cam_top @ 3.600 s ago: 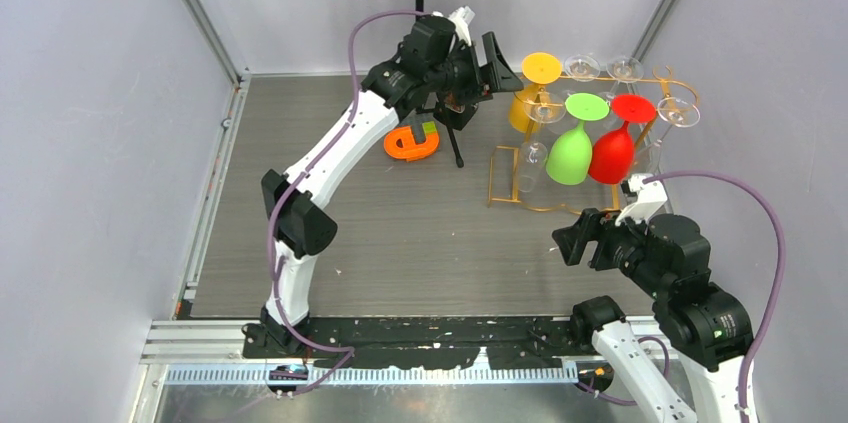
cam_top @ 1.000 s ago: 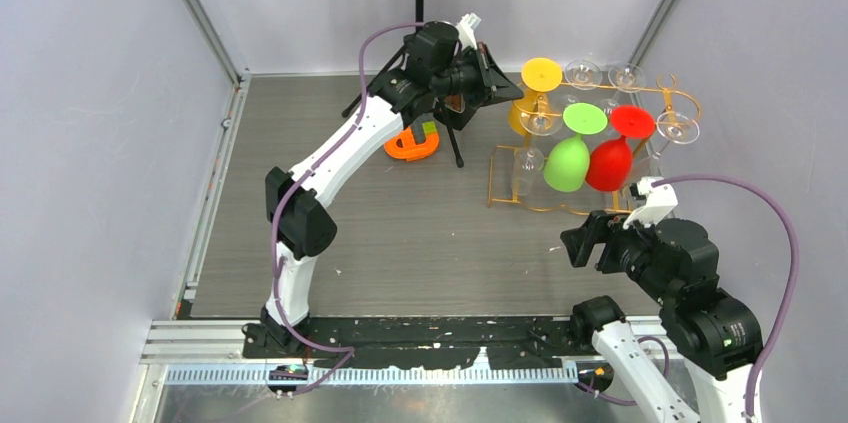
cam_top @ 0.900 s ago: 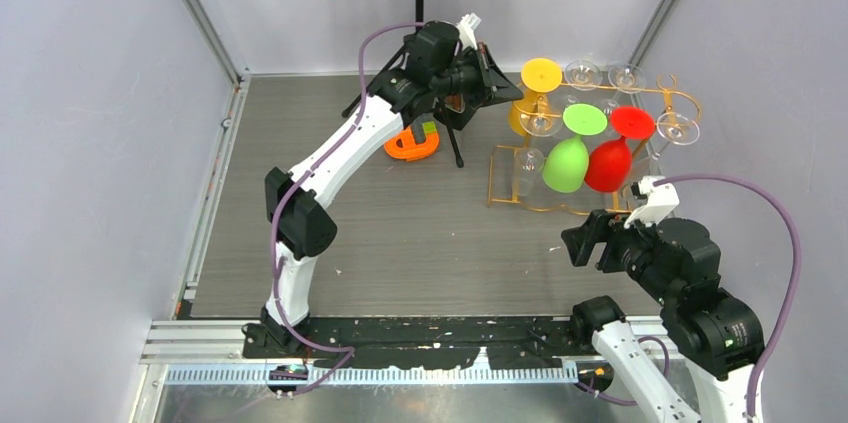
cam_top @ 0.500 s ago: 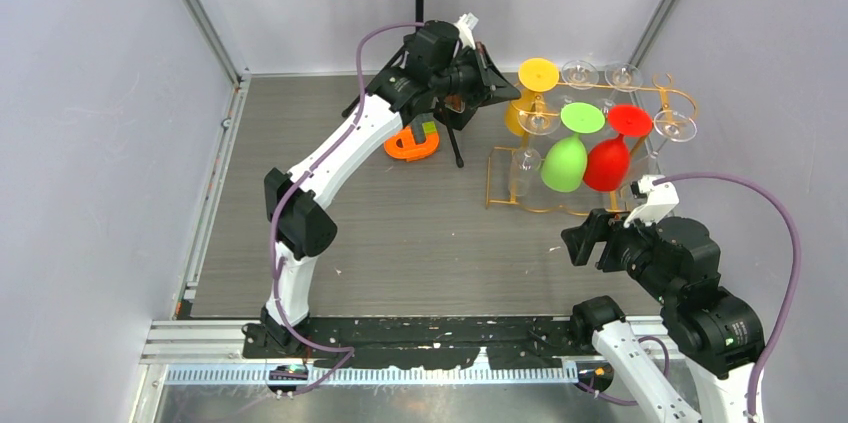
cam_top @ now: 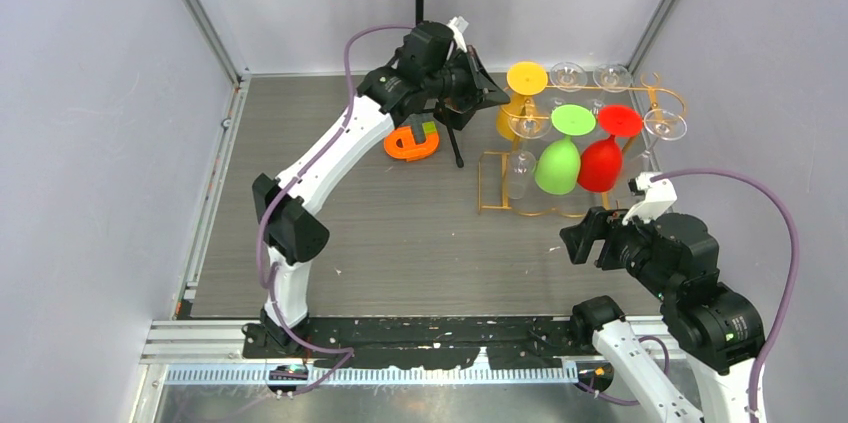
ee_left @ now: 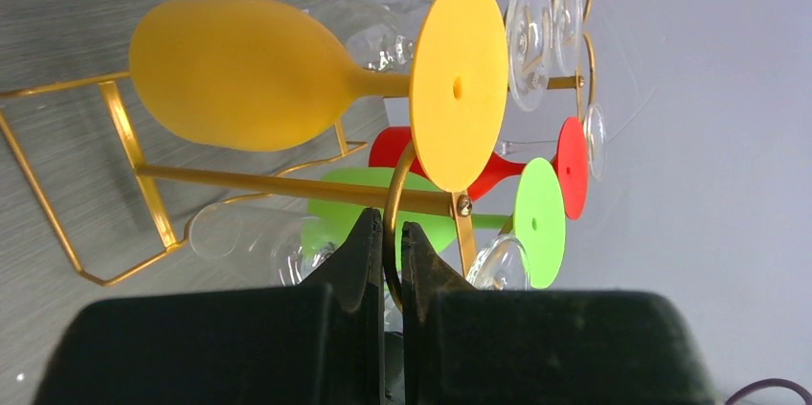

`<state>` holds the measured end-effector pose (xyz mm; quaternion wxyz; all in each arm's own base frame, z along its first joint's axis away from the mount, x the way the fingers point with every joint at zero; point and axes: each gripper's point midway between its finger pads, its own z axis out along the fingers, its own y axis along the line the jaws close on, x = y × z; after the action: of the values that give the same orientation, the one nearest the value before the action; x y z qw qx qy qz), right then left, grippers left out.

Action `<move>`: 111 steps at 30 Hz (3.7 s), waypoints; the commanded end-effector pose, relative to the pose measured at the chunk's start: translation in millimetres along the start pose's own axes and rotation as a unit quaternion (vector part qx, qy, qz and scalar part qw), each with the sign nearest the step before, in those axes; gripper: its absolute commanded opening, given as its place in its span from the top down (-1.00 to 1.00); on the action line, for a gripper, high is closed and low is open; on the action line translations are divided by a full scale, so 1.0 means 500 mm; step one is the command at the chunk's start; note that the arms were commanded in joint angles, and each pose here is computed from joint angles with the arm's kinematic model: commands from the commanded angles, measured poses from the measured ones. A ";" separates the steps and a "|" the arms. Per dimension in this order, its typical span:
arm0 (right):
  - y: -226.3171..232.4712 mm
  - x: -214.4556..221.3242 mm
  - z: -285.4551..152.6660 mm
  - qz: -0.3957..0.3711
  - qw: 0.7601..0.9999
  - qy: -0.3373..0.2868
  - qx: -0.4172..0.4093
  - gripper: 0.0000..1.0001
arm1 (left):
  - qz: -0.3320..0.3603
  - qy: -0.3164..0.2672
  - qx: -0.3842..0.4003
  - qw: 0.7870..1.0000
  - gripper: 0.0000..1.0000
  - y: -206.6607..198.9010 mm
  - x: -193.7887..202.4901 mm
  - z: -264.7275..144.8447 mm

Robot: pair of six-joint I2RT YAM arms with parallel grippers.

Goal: Take the wine glass off the wine glass rack
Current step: Move the wine rack to the center of the board.

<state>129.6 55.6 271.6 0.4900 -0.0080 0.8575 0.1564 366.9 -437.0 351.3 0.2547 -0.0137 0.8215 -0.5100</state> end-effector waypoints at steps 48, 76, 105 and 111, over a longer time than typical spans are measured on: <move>0.011 -0.068 -0.028 -0.029 0.999 0.014 0.013 -0.65 | 0.031 -0.235 -0.037 0.971 1.00 0.052 0.023 -0.441; -0.017 -0.244 0.050 0.008 0.991 -0.043 0.130 0.48 | 0.068 -0.249 -0.058 0.964 1.00 0.087 0.050 -0.518; -0.017 -0.319 0.179 0.038 0.991 -0.039 0.118 0.66 | 0.069 -0.196 -0.026 0.978 0.76 0.086 0.076 -0.474; -0.020 -0.314 0.198 0.048 0.992 -0.027 0.113 0.66 | 0.070 -0.194 -0.023 0.978 0.57 0.079 0.075 -0.474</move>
<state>287.4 46.2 346.4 0.4878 0.0881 0.8666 0.0572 242.1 -222.7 343.9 0.4082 -0.0874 0.8111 -0.4096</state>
